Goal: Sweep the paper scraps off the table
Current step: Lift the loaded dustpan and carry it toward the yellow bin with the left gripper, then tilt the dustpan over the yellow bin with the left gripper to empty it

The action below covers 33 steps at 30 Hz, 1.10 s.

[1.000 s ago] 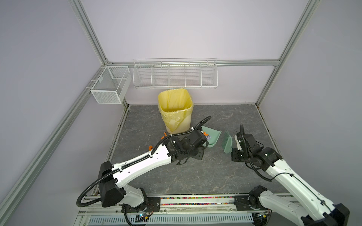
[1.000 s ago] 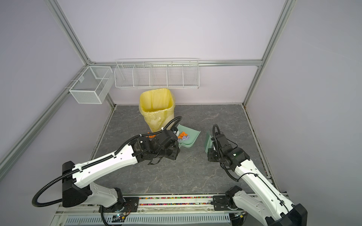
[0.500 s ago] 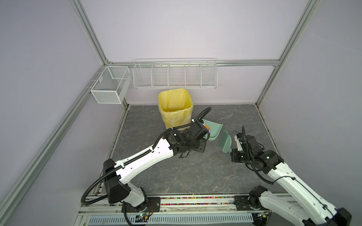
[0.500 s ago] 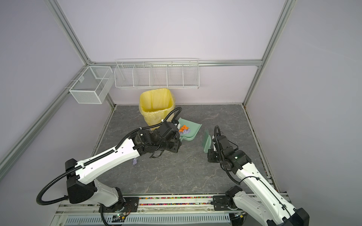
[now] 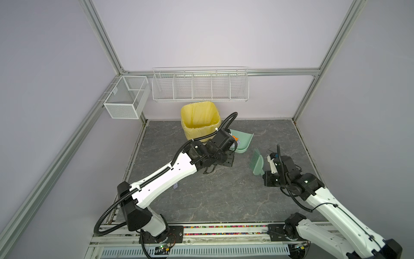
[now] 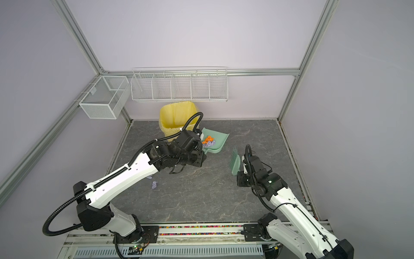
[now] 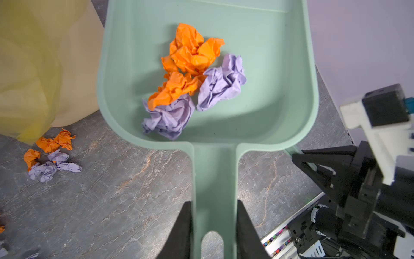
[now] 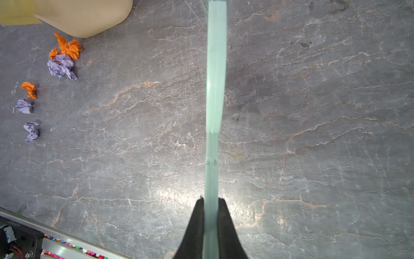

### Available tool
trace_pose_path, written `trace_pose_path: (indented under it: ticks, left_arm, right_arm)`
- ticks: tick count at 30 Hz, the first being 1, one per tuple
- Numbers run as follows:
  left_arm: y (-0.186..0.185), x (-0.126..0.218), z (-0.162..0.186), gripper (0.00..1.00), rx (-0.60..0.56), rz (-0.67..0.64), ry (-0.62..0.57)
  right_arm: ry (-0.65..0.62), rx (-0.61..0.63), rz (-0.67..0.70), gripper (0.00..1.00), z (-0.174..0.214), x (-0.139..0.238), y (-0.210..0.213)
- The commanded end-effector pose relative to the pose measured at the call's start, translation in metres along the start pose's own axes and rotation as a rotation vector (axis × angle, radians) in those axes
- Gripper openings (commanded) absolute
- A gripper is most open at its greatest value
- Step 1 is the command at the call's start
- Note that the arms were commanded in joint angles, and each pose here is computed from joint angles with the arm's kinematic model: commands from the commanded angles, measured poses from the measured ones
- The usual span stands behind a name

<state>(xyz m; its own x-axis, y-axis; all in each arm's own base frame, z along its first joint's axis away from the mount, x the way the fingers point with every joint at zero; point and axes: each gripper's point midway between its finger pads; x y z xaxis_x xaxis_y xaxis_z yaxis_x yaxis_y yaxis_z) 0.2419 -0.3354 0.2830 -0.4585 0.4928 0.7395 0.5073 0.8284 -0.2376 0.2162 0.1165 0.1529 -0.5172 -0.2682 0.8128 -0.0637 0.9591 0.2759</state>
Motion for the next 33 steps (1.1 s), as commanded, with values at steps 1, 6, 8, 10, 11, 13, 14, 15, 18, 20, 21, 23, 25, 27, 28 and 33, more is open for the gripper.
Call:
trace_pose_path:
  ticks: [1, 6, 8, 10, 11, 13, 14, 15, 18, 20, 21, 23, 25, 27, 28, 33]
  left_arm:
    - [0.004, 0.009, -0.012, 0.00, -0.007, 0.004, -0.010]
    - [0.008, 0.017, -0.027, 0.00, 0.010, 0.028, -0.025]
    - [0.009, 0.022, -0.033, 0.00, 0.006, 0.029, -0.034]
    - [0.012, 0.025, -0.038, 0.00, 0.006, 0.026, -0.042]
    - [0.013, 0.026, -0.041, 0.00, 0.009, 0.024, -0.046]
    - [0.017, 0.028, -0.046, 0.00, 0.030, 0.030, -0.055]
    - [0.018, 0.028, -0.049, 0.00, 0.044, 0.038, -0.058]
    - [0.018, 0.029, -0.053, 0.00, 0.059, 0.050, -0.065]
    - [0.020, 0.031, -0.064, 0.00, 0.090, 0.072, -0.098]
    - [0.023, 0.033, -0.071, 0.00, 0.107, 0.083, -0.109]
    - [0.023, 0.033, -0.074, 0.00, 0.116, 0.090, -0.112]
    - [0.026, 0.033, -0.080, 0.00, 0.133, 0.103, -0.115]
    - [0.031, 0.033, -0.085, 0.00, 0.150, 0.110, -0.119]
    - [0.036, 0.034, -0.090, 0.00, 0.164, 0.112, -0.128]
    - [0.039, 0.034, -0.092, 0.00, 0.170, 0.113, -0.131]
    - [0.052, 0.031, -0.097, 0.00, 0.199, 0.111, -0.133]
  right_arm:
    - [-0.011, 0.016, -0.013, 0.07, 0.000, 0.000, 0.001]
    - [-0.009, 0.007, -0.012, 0.07, 0.004, 0.000, -0.002]
    - [-0.011, 0.009, -0.013, 0.07, 0.005, 0.001, -0.002]
    - [-0.009, 0.010, -0.010, 0.07, 0.005, 0.001, -0.003]
    - [-0.008, 0.010, -0.009, 0.07, 0.005, 0.001, -0.003]
    - [-0.006, 0.006, -0.010, 0.07, 0.006, 0.000, -0.003]
    - [-0.006, 0.003, -0.009, 0.07, 0.006, -0.001, -0.003]
    - [-0.009, -0.002, -0.009, 0.07, 0.006, -0.001, -0.003]
    - [-0.011, -0.005, -0.008, 0.07, 0.005, -0.003, -0.003]
    - [-0.013, 0.000, -0.008, 0.07, 0.002, -0.003, -0.002]
    - [-0.014, 0.002, -0.007, 0.07, 0.000, -0.003, -0.001]
    - [-0.014, 0.003, -0.008, 0.07, -0.002, -0.004, 0.000]
    - [-0.018, 0.003, -0.015, 0.07, -0.004, -0.006, 0.003]
    - [-0.017, 0.006, -0.021, 0.07, -0.005, -0.007, 0.004]
    - [-0.014, 0.007, -0.022, 0.07, -0.005, -0.009, 0.005]
    - [0.007, 0.013, -0.022, 0.07, -0.005, -0.017, 0.007]
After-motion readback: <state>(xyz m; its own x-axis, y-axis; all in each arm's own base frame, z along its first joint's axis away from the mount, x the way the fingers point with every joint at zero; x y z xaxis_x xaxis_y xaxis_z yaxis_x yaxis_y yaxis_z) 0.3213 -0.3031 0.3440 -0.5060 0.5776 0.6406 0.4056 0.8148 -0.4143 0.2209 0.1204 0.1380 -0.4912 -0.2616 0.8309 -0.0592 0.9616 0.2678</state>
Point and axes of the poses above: each gripper's point midway between its finger pads, its own x axis back along the fingers, its own y axis along the line the jaws close on, z = x × y, and after that the axes turned 3 degrees about -x, right-handed
